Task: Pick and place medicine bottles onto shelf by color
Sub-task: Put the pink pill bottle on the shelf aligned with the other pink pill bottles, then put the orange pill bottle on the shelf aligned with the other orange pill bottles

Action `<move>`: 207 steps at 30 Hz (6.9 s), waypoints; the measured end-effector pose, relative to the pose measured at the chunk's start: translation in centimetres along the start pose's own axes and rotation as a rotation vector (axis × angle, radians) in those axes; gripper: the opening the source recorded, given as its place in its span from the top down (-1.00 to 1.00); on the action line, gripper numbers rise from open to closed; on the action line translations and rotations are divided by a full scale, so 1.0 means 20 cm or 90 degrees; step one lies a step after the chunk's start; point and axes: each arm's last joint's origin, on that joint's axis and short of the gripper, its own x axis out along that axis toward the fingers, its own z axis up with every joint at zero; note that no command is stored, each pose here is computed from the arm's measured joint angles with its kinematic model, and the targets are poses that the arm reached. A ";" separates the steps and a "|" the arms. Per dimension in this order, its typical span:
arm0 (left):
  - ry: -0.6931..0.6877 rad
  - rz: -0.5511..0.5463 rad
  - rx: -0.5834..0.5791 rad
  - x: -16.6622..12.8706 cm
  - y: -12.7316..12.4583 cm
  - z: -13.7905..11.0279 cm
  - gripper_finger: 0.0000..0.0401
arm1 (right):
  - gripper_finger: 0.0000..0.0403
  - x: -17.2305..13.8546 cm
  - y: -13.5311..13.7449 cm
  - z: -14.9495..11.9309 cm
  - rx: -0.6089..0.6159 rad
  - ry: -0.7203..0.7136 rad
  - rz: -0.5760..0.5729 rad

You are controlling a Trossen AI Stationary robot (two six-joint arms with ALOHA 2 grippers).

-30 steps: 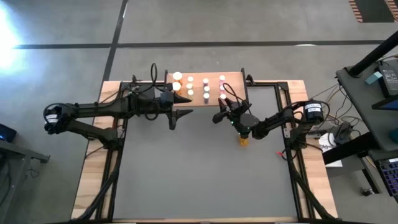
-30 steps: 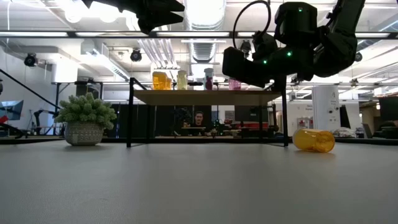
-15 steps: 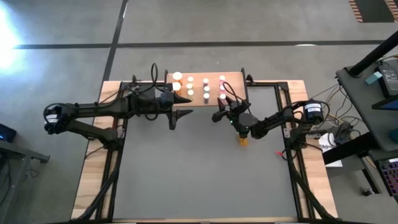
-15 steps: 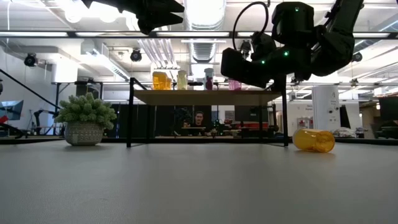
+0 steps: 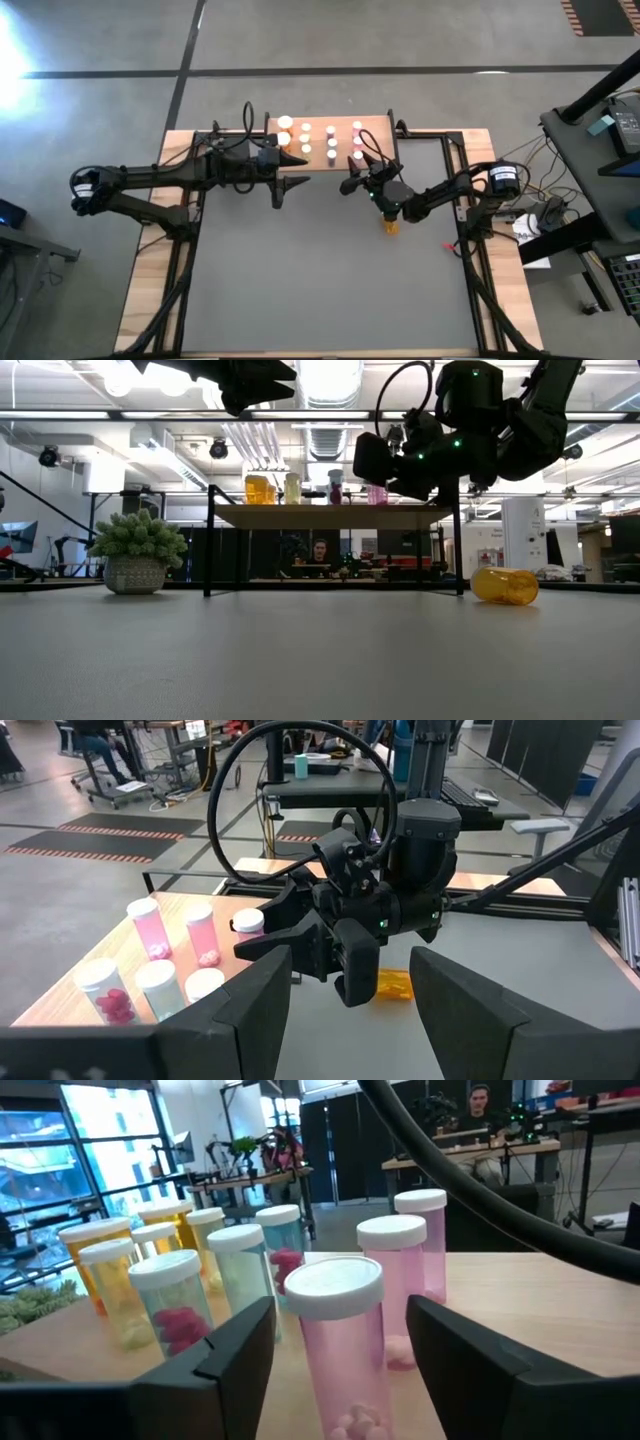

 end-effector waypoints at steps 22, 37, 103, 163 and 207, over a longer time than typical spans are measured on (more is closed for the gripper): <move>0.020 0.000 -0.001 0.00 0.00 -0.02 0.05 | -0.36 -0.04 0.00 0.05 -0.032 0.023 -0.023; 0.020 0.000 -0.001 0.00 0.00 -0.02 0.05 | -0.37 -0.13 -0.04 0.16 0.001 0.132 0.014; 0.031 -0.001 -0.008 0.00 0.00 -0.07 0.05 | -0.34 -0.38 0.00 0.43 0.054 0.532 -0.086; -0.032 -0.032 -0.203 -0.17 -0.02 0.00 0.05 | -0.56 -0.43 -0.25 0.09 0.141 0.892 -0.194; -0.032 -0.033 -0.204 -0.17 -0.02 0.00 0.05 | 0.05 -0.39 -0.15 0.03 0.077 0.944 -0.096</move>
